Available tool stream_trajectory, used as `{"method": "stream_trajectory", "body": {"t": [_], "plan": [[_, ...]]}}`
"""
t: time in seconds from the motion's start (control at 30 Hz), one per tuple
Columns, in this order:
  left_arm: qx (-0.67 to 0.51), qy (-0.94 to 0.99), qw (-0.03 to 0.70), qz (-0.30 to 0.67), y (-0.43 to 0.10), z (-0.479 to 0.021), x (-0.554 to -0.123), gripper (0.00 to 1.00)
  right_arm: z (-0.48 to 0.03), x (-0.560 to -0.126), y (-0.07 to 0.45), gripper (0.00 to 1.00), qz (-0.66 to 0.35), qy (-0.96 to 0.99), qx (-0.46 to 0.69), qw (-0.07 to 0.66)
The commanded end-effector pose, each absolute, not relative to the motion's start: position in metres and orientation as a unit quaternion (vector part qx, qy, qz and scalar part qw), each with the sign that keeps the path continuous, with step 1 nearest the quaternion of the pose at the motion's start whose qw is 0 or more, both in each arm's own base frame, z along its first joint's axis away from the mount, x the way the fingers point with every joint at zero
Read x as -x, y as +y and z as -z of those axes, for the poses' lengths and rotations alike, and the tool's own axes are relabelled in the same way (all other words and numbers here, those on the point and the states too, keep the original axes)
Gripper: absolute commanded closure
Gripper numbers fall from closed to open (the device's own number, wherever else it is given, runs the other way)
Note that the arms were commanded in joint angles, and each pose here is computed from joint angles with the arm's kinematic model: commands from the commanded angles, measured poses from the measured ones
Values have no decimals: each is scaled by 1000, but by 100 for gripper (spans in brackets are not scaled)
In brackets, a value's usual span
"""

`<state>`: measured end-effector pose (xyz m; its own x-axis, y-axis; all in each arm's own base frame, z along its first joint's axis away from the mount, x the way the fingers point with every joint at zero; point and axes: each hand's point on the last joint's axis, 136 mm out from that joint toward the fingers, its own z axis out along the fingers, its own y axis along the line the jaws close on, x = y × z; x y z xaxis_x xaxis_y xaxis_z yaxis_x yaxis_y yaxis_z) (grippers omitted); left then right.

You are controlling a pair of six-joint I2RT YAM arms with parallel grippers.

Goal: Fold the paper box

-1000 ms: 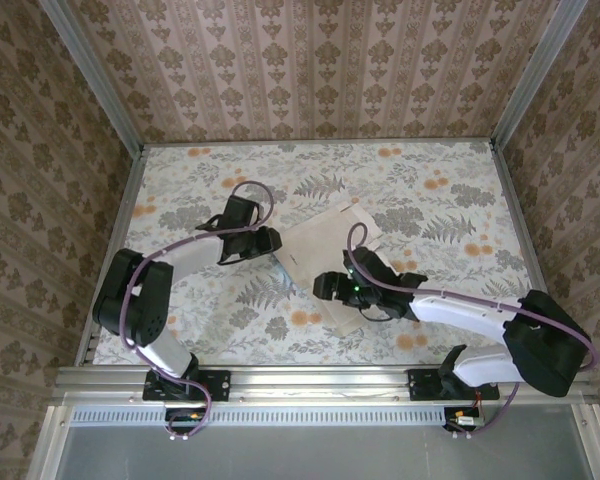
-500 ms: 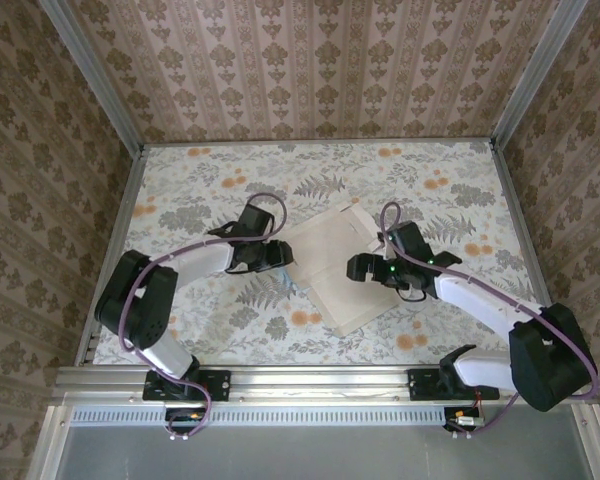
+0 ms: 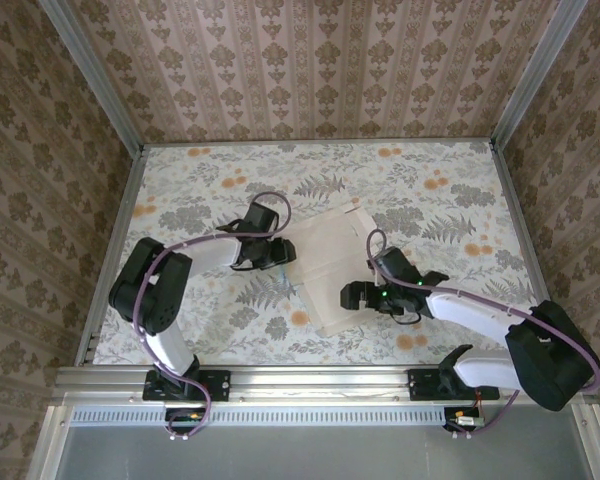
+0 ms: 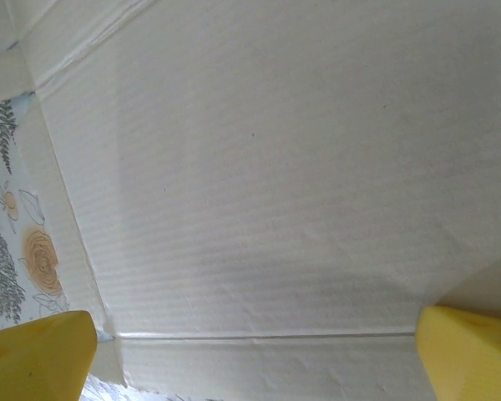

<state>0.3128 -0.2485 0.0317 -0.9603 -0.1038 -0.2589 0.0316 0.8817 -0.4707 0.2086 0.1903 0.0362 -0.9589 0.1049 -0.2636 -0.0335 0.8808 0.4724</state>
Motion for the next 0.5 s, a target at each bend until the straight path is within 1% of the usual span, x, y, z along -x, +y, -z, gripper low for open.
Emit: {"method": "stream_trajectory", "body": {"t": [0.0, 0.1, 0.27, 0.33, 0.47], "plan": [[3, 949, 157, 272, -265, -40, -327, 55, -36, -211, 197, 0, -252, 949, -96, 162], [-3, 949, 161, 270, -267, -40, -330, 54, -53, -215, 219, 0, -274, 937, -110, 189], [-21, 955, 175, 239, -249, -46, -335, 53, -87, -215, 262, 0, -322, 923, -62, 200], [-48, 950, 188, 244, -244, -54, -338, 52, -97, -216, 267, 0, -322, 924, -33, 203], [-67, 947, 177, 260, -233, -59, -341, 44, -113, -221, 258, 0, -303, 928, 23, 216]]}}
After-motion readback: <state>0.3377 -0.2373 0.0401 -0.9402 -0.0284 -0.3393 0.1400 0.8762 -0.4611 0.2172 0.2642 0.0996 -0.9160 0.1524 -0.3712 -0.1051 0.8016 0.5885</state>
